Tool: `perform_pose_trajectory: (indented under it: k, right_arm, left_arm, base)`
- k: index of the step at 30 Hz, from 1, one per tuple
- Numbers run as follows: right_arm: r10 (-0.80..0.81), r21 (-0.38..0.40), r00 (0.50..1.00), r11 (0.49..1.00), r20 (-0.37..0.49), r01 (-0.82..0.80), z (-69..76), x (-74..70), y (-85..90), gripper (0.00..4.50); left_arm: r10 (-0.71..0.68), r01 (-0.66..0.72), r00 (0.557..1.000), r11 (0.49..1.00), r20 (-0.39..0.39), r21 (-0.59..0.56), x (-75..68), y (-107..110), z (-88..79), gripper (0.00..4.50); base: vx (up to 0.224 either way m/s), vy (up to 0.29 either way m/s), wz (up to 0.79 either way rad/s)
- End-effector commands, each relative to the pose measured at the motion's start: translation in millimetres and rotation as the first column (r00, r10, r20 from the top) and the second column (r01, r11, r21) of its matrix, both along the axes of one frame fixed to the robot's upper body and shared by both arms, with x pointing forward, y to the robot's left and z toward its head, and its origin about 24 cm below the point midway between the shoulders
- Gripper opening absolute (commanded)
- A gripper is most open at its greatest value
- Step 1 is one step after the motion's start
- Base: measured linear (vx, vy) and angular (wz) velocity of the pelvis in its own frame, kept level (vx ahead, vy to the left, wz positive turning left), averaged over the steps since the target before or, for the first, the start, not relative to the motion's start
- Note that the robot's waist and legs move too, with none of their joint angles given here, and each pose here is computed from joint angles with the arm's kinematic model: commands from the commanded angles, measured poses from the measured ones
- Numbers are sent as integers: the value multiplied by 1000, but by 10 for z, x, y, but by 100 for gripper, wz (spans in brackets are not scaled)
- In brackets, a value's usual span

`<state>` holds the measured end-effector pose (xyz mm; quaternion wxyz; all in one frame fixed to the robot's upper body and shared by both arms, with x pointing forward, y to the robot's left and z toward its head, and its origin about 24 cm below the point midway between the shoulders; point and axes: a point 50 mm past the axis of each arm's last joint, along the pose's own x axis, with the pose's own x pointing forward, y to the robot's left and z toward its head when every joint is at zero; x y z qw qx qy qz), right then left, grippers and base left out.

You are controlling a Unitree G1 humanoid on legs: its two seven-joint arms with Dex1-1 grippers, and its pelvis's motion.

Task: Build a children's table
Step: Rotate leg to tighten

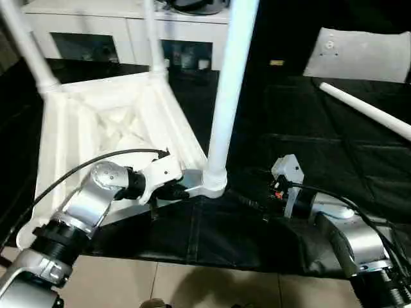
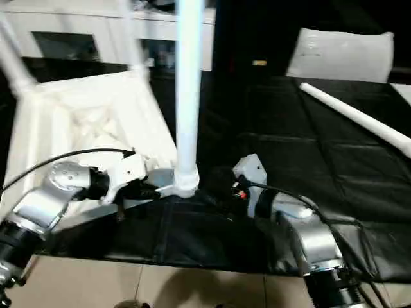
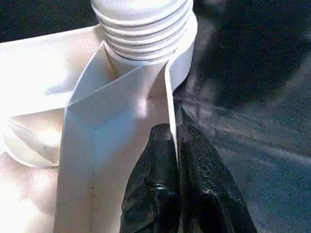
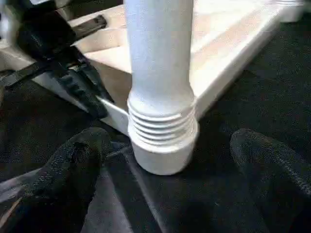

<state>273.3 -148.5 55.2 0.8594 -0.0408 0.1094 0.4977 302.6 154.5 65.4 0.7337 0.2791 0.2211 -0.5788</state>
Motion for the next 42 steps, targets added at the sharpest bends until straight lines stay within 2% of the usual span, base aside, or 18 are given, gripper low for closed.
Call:
perform_pose_trajectory:
  k: [1,6,10,18,26,34,42]
  right_arm:
    - [88,-39,995,996,46,-86,112,34,-11,445]
    - [205,-81,978,976,23,-203,127,10,18,445]
    - [292,-113,956,951,12,-289,106,24,111,445]
    - [342,-119,940,933,-9,-341,55,60,205,445]
    - [359,-67,933,930,-37,-361,38,72,246,371]
    - [363,-56,930,929,-53,-366,3,70,268,302]
    - [372,-53,925,925,-76,-376,-53,27,299,270]
  left_arm:
    - [-176,178,983,982,-42,57,-74,-77,-35,0]
    - [-254,257,966,964,-54,67,-88,-90,-22,0]
    - [-331,336,941,938,-67,85,-121,-129,-27,0]
    - [-397,403,915,909,-75,101,-160,-166,-36,0]
    - [-414,420,907,903,-84,93,-177,-176,-42,0]
    - [-417,425,904,900,-90,98,-180,-164,-43,0]
    - [-412,420,907,902,-93,103,-181,-150,-55,0]
  base:
    - [0,0,0]
    - [0,0,0]
    - [0,0,0]
    - [0,0,0]
    - [0,0,0]
    - [0,0,0]
    - [0,0,0]
